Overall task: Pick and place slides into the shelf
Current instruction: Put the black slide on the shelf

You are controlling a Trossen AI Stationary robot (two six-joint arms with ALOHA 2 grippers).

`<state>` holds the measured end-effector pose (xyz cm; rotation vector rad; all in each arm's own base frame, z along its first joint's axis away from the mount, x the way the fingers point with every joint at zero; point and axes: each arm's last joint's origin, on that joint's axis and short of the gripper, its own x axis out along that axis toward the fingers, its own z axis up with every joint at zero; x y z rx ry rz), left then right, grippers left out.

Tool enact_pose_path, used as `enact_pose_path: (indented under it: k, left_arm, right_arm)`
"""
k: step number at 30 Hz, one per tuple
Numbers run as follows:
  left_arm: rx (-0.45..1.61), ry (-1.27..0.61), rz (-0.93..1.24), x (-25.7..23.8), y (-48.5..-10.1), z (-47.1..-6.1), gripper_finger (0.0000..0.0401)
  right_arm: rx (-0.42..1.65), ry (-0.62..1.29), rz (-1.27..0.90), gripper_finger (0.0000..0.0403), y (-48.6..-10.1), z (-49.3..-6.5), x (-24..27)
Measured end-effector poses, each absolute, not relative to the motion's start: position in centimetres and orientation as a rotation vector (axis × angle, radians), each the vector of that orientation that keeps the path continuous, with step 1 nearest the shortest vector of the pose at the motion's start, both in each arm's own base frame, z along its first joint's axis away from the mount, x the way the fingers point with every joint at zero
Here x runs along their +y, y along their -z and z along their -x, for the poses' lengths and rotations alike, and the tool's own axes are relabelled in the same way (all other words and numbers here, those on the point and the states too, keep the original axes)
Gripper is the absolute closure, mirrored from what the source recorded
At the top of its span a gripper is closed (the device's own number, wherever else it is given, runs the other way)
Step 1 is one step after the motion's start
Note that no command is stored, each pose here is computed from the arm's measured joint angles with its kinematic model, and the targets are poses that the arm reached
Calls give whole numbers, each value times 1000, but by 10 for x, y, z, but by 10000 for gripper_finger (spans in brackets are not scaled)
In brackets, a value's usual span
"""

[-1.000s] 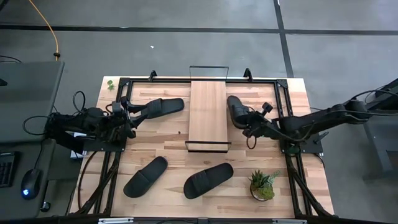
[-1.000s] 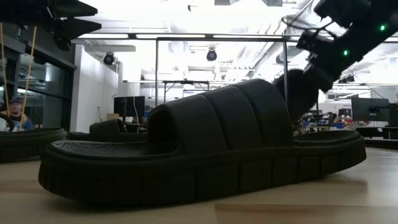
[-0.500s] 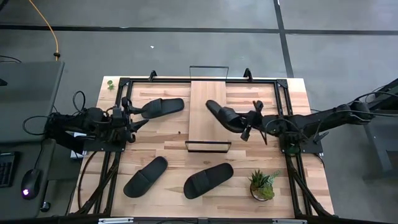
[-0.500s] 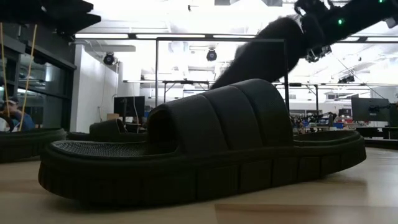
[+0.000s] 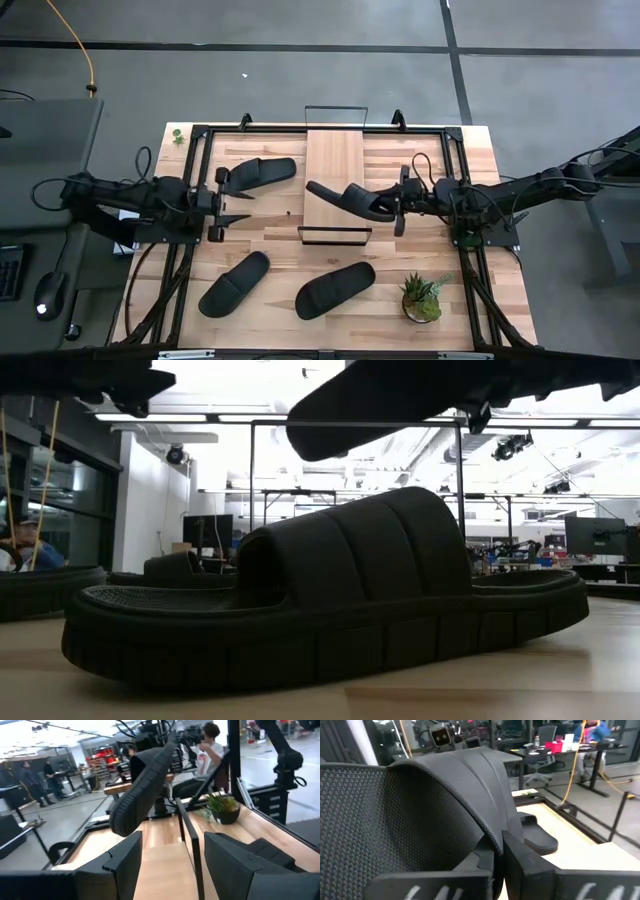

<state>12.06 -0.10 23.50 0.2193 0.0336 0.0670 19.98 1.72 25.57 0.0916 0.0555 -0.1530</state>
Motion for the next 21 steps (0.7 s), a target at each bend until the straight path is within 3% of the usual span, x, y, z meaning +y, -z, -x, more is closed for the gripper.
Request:
enact_pose_path:
  k: [21]
  left_arm:
    - [-12, -73, -233, -3, -226, -175, 203]
  right_arm:
    - [-169, -78, -166, 403, -262, -223, 33]
